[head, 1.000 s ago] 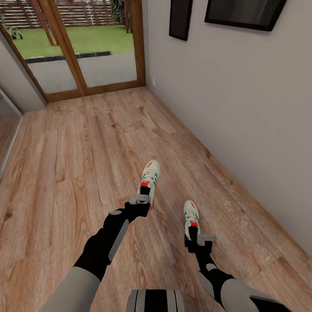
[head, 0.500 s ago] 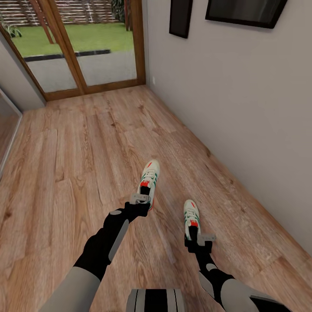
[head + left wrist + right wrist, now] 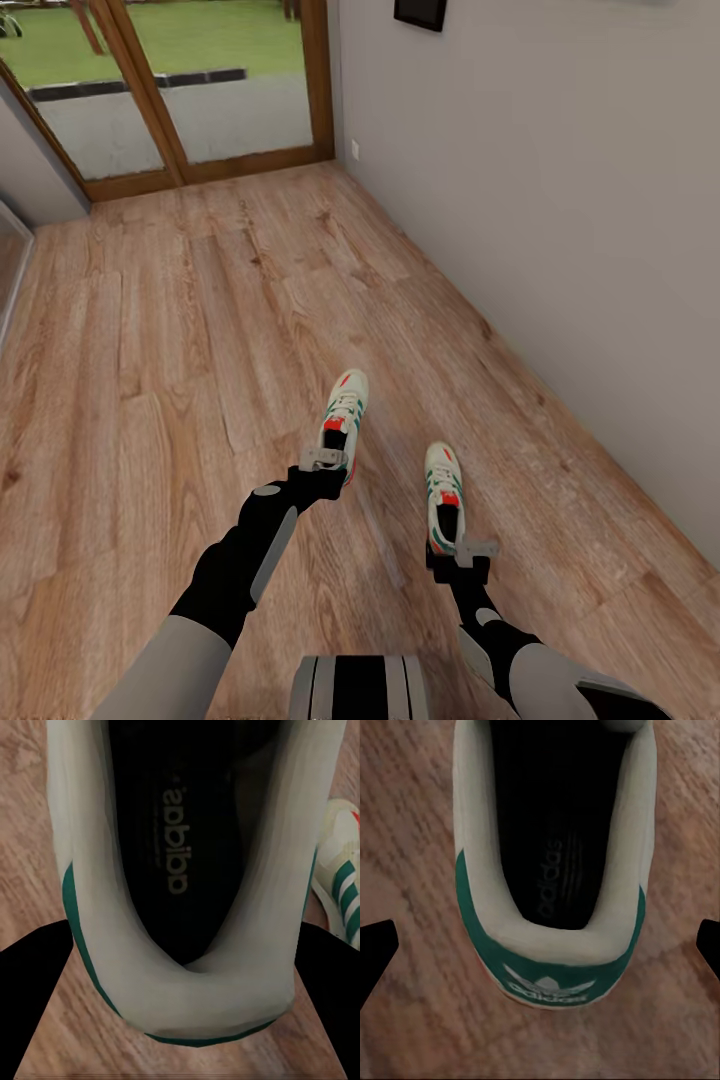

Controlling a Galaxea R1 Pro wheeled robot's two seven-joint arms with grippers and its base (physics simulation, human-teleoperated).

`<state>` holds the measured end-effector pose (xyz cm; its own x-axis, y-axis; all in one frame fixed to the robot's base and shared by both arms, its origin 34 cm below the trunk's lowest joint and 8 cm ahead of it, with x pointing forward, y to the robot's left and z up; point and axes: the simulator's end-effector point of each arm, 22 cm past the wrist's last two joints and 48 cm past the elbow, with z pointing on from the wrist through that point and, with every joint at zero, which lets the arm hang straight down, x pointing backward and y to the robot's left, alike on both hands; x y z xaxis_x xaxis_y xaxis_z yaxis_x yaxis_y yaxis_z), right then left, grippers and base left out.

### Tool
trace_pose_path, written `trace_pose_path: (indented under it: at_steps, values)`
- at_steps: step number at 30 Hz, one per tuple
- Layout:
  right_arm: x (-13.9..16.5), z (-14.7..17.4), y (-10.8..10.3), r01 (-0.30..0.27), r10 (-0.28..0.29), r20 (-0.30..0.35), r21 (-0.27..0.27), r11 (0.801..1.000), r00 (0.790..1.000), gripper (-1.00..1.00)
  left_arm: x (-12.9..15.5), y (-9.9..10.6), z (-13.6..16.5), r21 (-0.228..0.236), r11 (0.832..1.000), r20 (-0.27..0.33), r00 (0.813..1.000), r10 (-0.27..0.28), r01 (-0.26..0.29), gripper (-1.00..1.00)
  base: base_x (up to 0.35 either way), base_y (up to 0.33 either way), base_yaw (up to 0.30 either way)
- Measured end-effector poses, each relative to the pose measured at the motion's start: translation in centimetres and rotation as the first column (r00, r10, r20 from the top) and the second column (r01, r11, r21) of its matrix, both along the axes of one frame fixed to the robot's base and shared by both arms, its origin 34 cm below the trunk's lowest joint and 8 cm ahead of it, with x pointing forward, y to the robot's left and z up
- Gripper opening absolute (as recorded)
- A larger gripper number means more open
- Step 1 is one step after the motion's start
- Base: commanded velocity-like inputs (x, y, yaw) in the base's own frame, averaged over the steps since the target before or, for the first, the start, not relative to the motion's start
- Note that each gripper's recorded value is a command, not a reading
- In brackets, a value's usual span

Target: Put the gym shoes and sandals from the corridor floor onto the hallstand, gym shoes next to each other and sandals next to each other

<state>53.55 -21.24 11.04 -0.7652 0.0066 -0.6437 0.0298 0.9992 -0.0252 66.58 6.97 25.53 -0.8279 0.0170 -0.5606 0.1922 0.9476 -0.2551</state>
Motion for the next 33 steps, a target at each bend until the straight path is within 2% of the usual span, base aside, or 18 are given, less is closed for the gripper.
trace_pose_path:
  at_steps: [14,33]
  values:
    - [-2.0,-2.3,0.0,-0.001,0.001,-0.05,0.0,1.0,0.999,1.0,-1.3,0.0,-3.0,0.001,1.0,-0.05,0.999,0.0,0.0,-1.0,0.0,0.0,0.0]
    - [-2.2,-2.5,0.0,0.0,0.0,-0.054,0.0,1.0,0.999,1.0,-1.4,0.0,-3.2,0.0,1.0,-0.055,0.999,0.0,0.0,-1.0,0.04,0.0,0.0]
